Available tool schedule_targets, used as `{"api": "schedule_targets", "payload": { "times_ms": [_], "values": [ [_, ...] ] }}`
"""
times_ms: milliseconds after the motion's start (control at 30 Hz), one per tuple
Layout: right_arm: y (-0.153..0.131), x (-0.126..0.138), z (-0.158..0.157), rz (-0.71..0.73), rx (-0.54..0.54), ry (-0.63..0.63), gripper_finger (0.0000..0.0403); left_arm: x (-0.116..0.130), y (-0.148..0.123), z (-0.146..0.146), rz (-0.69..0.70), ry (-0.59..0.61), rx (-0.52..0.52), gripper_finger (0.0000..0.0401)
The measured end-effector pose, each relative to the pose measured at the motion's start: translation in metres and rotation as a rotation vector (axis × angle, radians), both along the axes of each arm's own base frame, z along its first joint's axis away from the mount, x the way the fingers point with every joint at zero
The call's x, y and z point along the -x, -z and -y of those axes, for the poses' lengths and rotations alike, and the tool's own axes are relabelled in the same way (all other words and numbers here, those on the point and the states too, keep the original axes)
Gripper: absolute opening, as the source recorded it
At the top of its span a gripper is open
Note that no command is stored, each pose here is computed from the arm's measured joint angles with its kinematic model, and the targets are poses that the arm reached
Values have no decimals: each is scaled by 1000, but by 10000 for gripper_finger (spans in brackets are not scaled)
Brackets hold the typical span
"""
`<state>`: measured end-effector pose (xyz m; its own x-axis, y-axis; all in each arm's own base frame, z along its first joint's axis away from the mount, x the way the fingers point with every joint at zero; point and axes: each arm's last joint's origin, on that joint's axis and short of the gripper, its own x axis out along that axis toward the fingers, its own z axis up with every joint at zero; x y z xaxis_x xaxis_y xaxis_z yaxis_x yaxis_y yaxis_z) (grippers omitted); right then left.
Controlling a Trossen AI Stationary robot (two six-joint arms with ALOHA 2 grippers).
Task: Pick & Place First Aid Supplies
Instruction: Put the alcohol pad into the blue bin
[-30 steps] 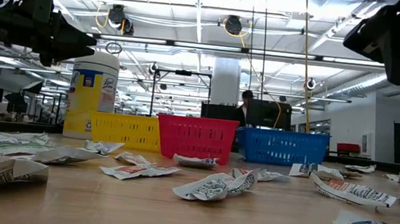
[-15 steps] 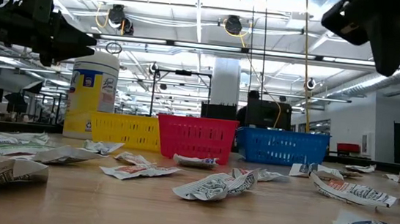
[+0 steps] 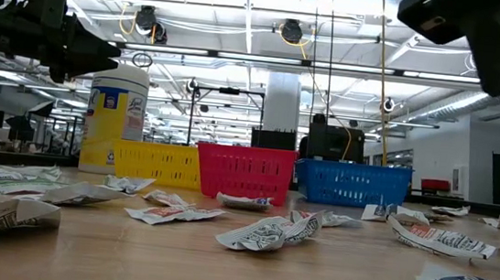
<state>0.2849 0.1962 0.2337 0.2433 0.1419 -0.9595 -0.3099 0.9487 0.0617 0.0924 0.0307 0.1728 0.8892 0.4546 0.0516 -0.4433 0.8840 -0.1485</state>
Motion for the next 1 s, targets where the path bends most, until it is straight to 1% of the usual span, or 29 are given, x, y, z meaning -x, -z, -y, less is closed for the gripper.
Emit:
{"api": "schedule_targets", "payload": {
  "times_ms": [67,167,500,700,800,900,1000],
  "values": [
    [7,-5,-4,11,-7,-2,180,0,0,0,-1,0,0,209],
    [21,-8,-8,-10,15,-31,180,0,0,0,-1,0,1,209],
    [64,-9,-12,-39,51,-83,180,0,0,0,-1,0,0,209],
    [76,-13,-15,-28,56,-122,180,0,0,0,0,0,0,209],
    [81,-14,-17,-22,64,-162,180,0,0,0,-1,0,0,209],
    [86,-13,-20,-31,79,-204,167,0,0,0,0,0,0,209],
    [89,-12,-23,-36,84,-210,136,0,0,0,0,0,0,209]
  ]
}}
